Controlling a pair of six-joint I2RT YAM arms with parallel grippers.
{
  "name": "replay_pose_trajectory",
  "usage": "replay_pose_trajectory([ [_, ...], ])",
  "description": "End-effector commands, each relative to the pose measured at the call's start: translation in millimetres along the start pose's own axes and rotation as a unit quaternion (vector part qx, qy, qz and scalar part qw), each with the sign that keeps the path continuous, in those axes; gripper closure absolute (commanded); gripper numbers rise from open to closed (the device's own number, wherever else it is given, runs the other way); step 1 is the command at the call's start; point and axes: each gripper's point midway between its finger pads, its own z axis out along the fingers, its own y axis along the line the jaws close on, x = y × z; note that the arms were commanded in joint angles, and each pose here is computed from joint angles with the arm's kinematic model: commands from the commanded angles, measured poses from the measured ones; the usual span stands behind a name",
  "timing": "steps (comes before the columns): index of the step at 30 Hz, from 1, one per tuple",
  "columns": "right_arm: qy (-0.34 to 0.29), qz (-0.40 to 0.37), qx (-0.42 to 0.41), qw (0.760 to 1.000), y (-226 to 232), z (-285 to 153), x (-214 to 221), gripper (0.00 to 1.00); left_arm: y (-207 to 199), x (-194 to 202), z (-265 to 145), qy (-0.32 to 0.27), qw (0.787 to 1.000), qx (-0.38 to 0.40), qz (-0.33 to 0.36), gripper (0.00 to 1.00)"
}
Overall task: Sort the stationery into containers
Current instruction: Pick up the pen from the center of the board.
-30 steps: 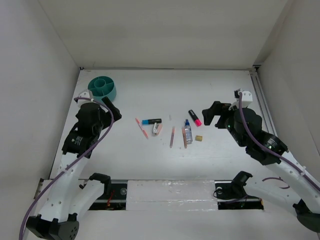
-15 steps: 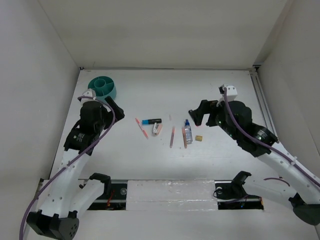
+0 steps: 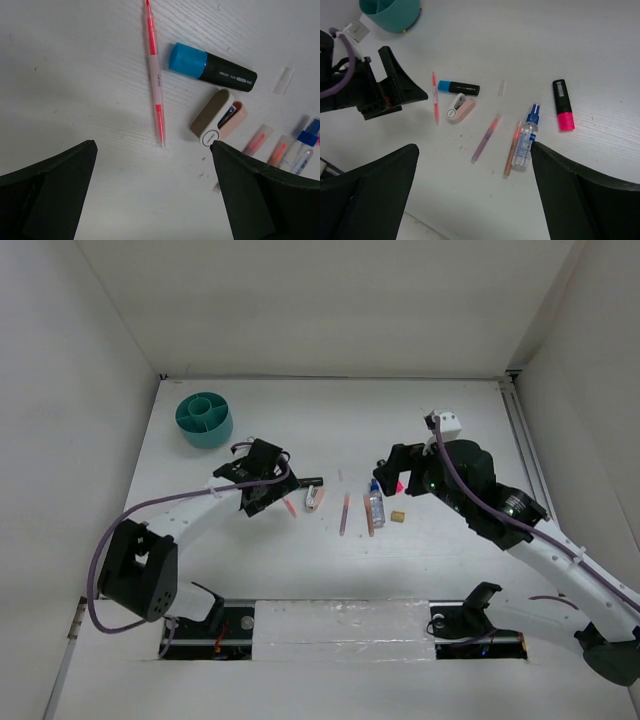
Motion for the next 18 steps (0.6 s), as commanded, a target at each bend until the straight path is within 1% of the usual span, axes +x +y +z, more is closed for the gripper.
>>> replay_pose_trajectory([
  [1,-0.033,0.003,-0.033,0.999,12,-9,-17,0.0,0,-4,17,-0.017,0.999,-0.007,-0.047,0.03],
  [3,-0.033,0.003,-0.033,0.999,11,-10,-15,0.0,2,1,26,-0.01,0.998,-0.018,-0.051,0.06],
  [5,-0.029,0.002,-0.031,0.999,9,-11,-11,0.0,7,11,37,0.004,0.998,-0.036,-0.047,0.06],
  [9,-0.027,0.002,-0.035,0.999,9,-13,-8,0.0,15,17,47,0.016,0.997,-0.064,-0.04,0.06],
  [10,-0.032,0.003,-0.037,0.999,11,-13,-11,0.0,12,17,48,0.013,0.997,-0.065,-0.042,0.06],
  [12,-0.031,0.003,-0.037,0.999,9,-12,-6,0.0,21,21,49,0.013,0.995,-0.091,-0.037,0.06],
  [15,-0.031,0.003,-0.043,0.999,10,-11,-5,0.0,22,19,51,0.005,0.993,-0.108,-0.038,0.08],
  [16,-0.029,0.003,-0.047,0.998,12,-11,-4,0.0,25,21,50,0.008,0.993,-0.114,-0.036,0.09],
  [17,-0.029,0.003,-0.047,0.998,12,-11,-4,0.0,25,19,50,0.004,0.992,-0.116,-0.04,0.16],
  [18,-0.033,0.004,-0.049,0.998,13,-11,-6,0.0,26,20,51,0.006,0.992,-0.12,-0.039,0.19],
])
